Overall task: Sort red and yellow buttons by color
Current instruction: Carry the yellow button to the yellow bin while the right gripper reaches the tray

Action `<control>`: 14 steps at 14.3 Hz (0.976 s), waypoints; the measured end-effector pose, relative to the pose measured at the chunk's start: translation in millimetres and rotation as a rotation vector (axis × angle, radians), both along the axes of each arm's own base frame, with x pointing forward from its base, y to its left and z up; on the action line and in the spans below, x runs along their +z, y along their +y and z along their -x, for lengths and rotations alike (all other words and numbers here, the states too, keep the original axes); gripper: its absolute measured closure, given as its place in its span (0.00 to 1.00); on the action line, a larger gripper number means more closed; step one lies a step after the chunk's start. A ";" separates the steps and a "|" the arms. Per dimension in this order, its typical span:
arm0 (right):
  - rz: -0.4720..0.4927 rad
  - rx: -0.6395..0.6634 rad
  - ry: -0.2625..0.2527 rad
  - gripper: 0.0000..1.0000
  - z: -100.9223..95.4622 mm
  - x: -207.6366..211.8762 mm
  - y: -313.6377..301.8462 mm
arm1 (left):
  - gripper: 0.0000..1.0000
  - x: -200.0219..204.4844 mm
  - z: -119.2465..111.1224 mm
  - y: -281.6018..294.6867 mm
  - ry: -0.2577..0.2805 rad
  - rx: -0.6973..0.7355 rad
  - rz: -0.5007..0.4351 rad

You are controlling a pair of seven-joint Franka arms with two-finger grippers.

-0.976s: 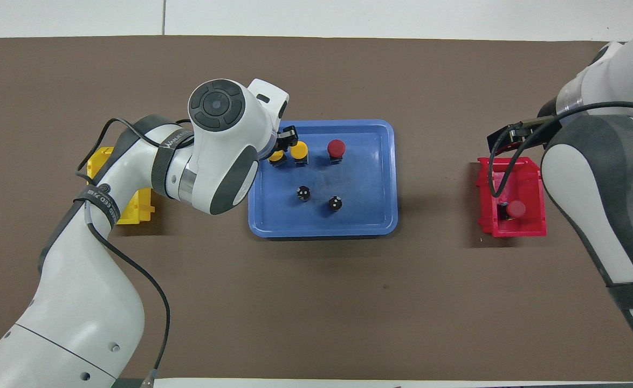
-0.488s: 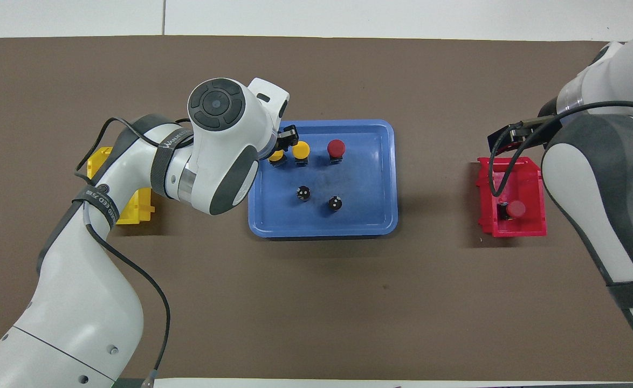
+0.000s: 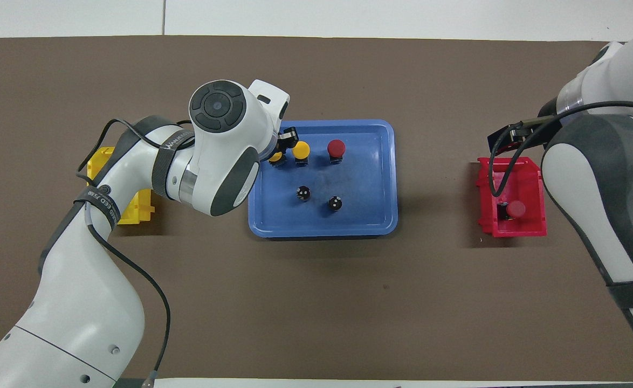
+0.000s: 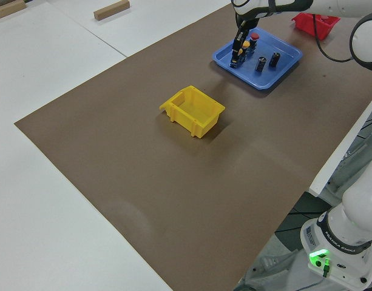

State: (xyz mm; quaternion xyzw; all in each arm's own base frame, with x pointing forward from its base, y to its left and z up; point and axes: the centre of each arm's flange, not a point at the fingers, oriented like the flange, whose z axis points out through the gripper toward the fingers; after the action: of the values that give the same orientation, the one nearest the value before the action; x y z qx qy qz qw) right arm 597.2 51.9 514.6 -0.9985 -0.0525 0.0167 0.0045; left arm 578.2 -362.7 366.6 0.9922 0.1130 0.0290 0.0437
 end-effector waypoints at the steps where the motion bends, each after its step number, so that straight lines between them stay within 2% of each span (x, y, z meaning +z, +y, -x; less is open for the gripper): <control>1: 0.000 0.000 0.000 0.00 0.0 0.0 0.0 | 0.46 -1.0 1.6 -1.9 0.001 0.002 0.001; 3: 0.000 0.000 0.000 0.00 0.0 0.0 0.0 | 0.46 -3.7 4.8 -5.4 0.001 0.006 0.002; 6: 0.000 -0.001 -0.001 0.00 -0.2 -0.2 0.0 | 0.58 -3.3 5.3 -6.7 0.000 0.010 0.003; 8: 0.000 -0.001 -0.001 0.00 -0.3 -0.2 0.0 | 0.58 2.5 2.6 -4.3 0.002 0.017 -0.001; 9: 0.000 -0.001 -0.001 0.00 -0.3 -0.2 0.0 | 0.58 16.5 -0.1 -1.2 0.011 0.022 -0.008; 11: 0.000 -0.001 -0.001 0.00 -0.4 -0.3 0.0 | 0.58 74.7 -2.9 12.7 0.036 0.036 -0.022; 14: -0.001 -0.014 -0.011 0.00 -1.3 0.8 1.9 | 0.58 146.1 5.0 66.3 0.078 -0.015 -0.055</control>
State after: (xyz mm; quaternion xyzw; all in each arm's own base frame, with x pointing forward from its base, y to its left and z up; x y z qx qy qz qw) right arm 598.5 53.8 515.4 -0.9989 -0.0457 0.0113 0.0049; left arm 573.2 -296.4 512.8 0.9942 0.1064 -0.0069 0.0121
